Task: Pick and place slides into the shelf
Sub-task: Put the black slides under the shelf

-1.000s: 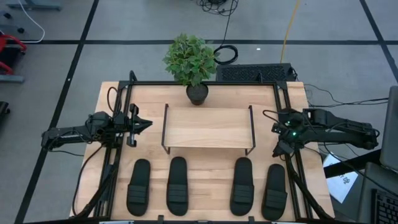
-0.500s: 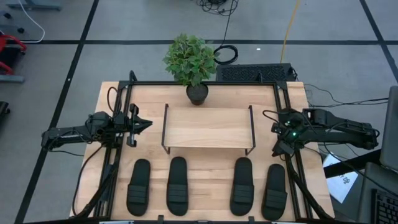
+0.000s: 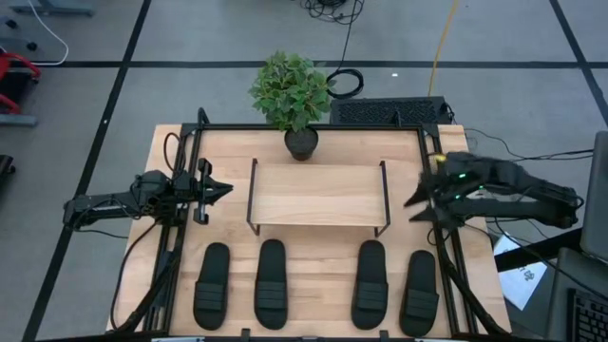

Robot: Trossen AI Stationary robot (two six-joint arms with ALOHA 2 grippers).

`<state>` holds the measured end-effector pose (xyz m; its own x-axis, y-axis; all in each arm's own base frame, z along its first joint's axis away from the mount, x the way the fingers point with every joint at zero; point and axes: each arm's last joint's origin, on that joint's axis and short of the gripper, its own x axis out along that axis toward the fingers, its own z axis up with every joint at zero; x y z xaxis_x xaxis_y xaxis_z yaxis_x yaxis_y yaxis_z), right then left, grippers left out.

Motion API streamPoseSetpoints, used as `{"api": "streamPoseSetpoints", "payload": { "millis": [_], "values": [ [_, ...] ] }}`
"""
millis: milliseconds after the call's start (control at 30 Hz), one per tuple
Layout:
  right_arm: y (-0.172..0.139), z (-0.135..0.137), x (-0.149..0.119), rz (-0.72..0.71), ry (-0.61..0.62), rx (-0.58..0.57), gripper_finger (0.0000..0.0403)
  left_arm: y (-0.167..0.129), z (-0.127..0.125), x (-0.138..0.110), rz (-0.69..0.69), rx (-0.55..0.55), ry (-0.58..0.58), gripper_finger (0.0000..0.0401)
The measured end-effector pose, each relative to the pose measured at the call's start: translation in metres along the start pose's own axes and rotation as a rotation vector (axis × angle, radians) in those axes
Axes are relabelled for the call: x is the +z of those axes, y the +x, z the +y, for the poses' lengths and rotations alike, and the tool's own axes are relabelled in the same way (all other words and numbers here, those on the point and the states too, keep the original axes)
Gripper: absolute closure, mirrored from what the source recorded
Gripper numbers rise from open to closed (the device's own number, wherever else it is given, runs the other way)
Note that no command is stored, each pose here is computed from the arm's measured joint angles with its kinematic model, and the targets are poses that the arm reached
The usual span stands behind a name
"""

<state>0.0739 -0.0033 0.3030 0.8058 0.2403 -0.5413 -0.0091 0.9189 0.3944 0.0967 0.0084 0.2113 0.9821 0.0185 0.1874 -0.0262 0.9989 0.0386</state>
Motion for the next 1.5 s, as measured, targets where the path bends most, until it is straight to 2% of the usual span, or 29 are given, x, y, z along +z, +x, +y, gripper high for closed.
{"api": "streamPoseSetpoints", "payload": {
  "millis": [67,133,333,433,500,600,667,733,933,1133,1267,1500],
  "values": [
    [-0.020,0.007,0.012,-0.102,-0.049,-0.108,0.0156,0.000,0.000,0.000,0.000,0.000,0.000,0.0370],
    [-0.039,0.016,0.022,-0.196,-0.093,-0.143,0.0156,0.000,0.000,0.000,0.000,0.000,0.000,0.0370],
    [-0.073,0.037,0.036,-0.399,-0.441,-0.048,0.0156,0.000,0.000,0.000,0.000,0.000,0.000,0.0370],
    [-0.075,0.039,0.038,-0.433,-0.524,-0.053,0.0156,0.000,0.000,0.000,0.000,0.000,0.000,0.0370],
    [-0.074,0.041,0.043,-0.464,-0.494,-0.002,0.0156,0.000,0.000,0.000,0.000,0.000,0.000,0.0370],
    [-0.071,0.047,0.056,-0.501,-0.444,0.184,0.0156,0.000,0.000,0.000,0.000,0.000,0.000,0.0370],
    [-0.065,0.049,0.064,-0.473,-0.427,0.323,0.0156,0.000,0.000,0.000,0.000,0.000,0.000,0.0370],
    [-0.057,0.049,0.070,-0.421,-0.402,0.412,0.0156,0.000,0.000,0.000,0.000,0.000,0.000,0.0370],
    [-0.017,0.042,0.078,-0.307,-0.367,0.466,0.0156,0.000,0.000,0.000,0.000,0.000,0.000,0.0370],
    [0.002,0.052,0.089,-0.375,-0.450,0.555,0.0156,0.000,0.000,0.000,0.000,0.000,0.000,0.0370],
    [0.014,0.064,0.091,-0.358,-0.472,0.608,0.0156,0.000,0.000,0.000,0.000,0.000,0.000,0.0370],
    [0.056,0.089,0.085,-0.270,-0.528,0.569,0.0156,0.000,0.000,0.000,0.000,0.000,0.000,0.0370]
  ]
}}
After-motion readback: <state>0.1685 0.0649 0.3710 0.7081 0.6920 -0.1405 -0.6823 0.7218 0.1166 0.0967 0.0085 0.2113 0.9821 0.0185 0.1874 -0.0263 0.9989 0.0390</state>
